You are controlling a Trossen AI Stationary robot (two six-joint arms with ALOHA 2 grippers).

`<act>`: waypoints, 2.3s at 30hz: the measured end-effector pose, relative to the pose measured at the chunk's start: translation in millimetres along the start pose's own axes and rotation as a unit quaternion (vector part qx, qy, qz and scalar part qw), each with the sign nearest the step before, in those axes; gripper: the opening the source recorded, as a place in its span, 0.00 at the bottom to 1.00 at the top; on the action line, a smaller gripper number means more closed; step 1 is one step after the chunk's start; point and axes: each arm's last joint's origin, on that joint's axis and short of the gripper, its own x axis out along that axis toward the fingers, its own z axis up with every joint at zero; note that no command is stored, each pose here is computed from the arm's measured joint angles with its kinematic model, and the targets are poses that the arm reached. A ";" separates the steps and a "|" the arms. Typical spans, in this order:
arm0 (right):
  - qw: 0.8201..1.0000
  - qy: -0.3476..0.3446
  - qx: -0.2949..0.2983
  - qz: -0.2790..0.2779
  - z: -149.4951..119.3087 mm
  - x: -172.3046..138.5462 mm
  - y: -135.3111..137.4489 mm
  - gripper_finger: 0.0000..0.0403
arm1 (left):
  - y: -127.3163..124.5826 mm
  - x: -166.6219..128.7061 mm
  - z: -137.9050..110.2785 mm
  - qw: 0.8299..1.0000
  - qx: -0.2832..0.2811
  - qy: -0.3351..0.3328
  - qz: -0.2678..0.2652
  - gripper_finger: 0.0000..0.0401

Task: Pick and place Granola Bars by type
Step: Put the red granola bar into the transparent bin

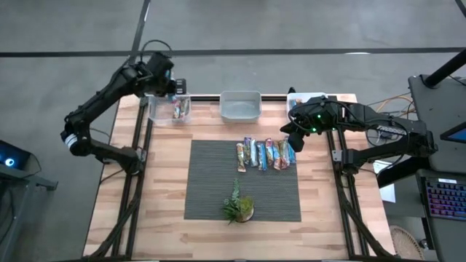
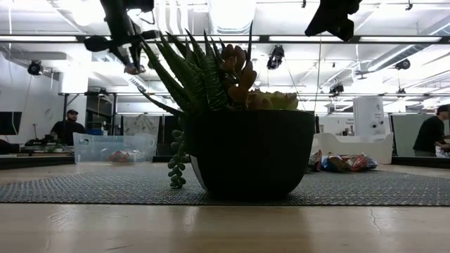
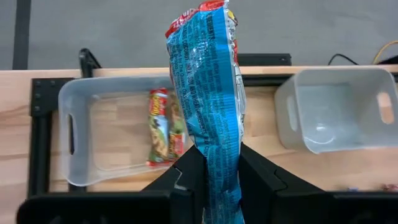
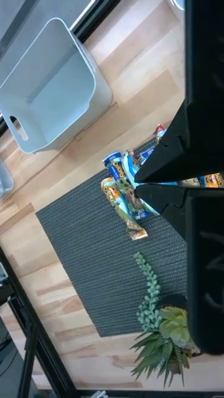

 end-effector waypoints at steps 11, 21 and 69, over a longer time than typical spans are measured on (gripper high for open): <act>1.000 -0.008 0.016 -0.016 1.4 0.0 -2.7 0.02 | 24.0 16.9 19.5 0.999 0.004 0.013 0.032 0.14; 0.999 -0.011 0.027 -0.024 2.8 0.1 -6.4 0.02 | 24.9 70.3 31.5 0.994 0.014 0.086 0.070 0.14; 0.998 0.016 0.057 -0.036 -11.0 13.8 -11.0 0.02 | 61.2 182.3 -9.4 0.972 0.012 0.187 0.140 0.14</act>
